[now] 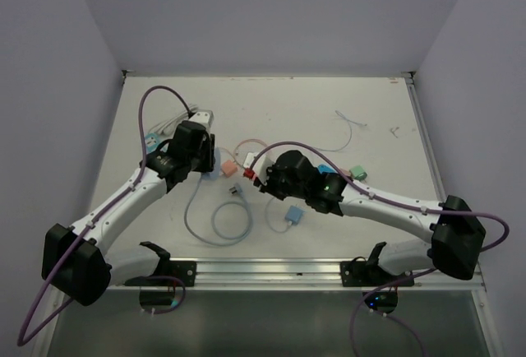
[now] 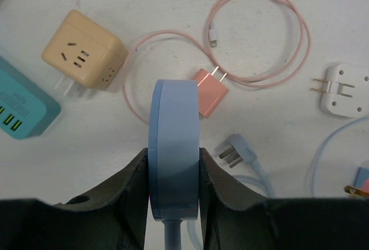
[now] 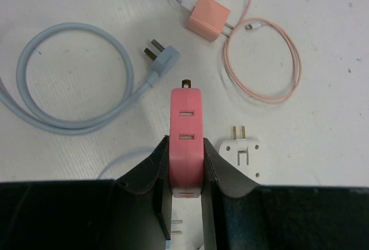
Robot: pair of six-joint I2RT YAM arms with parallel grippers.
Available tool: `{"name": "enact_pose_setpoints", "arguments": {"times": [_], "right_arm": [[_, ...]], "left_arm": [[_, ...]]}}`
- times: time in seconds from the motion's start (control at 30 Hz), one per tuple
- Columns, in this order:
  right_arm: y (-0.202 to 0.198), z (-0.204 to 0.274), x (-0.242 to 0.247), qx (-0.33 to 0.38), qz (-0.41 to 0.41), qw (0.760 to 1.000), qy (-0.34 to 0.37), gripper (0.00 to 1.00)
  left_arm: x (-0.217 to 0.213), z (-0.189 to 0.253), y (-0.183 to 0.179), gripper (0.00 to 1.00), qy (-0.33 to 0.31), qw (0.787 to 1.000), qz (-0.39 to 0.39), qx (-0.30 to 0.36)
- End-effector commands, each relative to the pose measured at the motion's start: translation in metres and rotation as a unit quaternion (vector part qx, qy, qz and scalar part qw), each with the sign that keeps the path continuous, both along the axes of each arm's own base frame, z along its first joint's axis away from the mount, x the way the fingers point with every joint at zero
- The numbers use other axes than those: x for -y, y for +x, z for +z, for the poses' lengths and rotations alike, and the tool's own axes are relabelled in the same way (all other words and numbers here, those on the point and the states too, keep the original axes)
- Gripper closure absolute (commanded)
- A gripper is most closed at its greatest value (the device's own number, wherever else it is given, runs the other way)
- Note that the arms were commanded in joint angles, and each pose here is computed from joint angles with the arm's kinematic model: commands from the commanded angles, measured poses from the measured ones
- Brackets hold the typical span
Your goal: Pull the plug off the socket
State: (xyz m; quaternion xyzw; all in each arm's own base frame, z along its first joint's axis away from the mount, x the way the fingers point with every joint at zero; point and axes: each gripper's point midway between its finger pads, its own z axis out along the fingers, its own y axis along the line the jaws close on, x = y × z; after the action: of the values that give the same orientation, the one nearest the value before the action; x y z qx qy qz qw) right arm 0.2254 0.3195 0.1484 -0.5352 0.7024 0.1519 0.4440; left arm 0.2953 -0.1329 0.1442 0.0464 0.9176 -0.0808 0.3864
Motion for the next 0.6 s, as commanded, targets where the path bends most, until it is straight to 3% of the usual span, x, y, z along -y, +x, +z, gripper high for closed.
{"name": "enact_pose_setpoints", "arguments": {"times": [0.0, 0.17, 0.3, 0.4, 0.57], "right_arm": [[0.006, 0.002, 0.014, 0.006, -0.036, 0.999, -0.001, 1.0], [0.028, -0.013, 0.016, -0.033, -0.1, 0.994, 0.017, 1.0], [0.05, -0.028, 0.025, -0.106, -0.172, 0.977, 0.063, 1.0], [0.062, -0.031, 0.023, -0.161, -0.198, 0.958, 0.13, 1.0], [0.063, -0.04, 0.015, -0.231, -0.187, 0.94, 0.168, 1.0]], "left_arm": [[-0.018, 0.026, 0.014, 1.0, 0.038, 0.998, 0.036, 0.04], [-0.021, 0.034, 0.015, 1.0, 0.02, 0.996, 0.065, 0.052], [-0.035, 0.027, 0.011, 1.0, 0.002, 0.991, 0.123, 0.051], [-0.05, 0.016, 0.009, 1.0, -0.055, 0.981, 0.178, 0.05], [-0.079, -0.01, 0.001, 1.0, -0.11, 0.963, 0.242, 0.041]]}}
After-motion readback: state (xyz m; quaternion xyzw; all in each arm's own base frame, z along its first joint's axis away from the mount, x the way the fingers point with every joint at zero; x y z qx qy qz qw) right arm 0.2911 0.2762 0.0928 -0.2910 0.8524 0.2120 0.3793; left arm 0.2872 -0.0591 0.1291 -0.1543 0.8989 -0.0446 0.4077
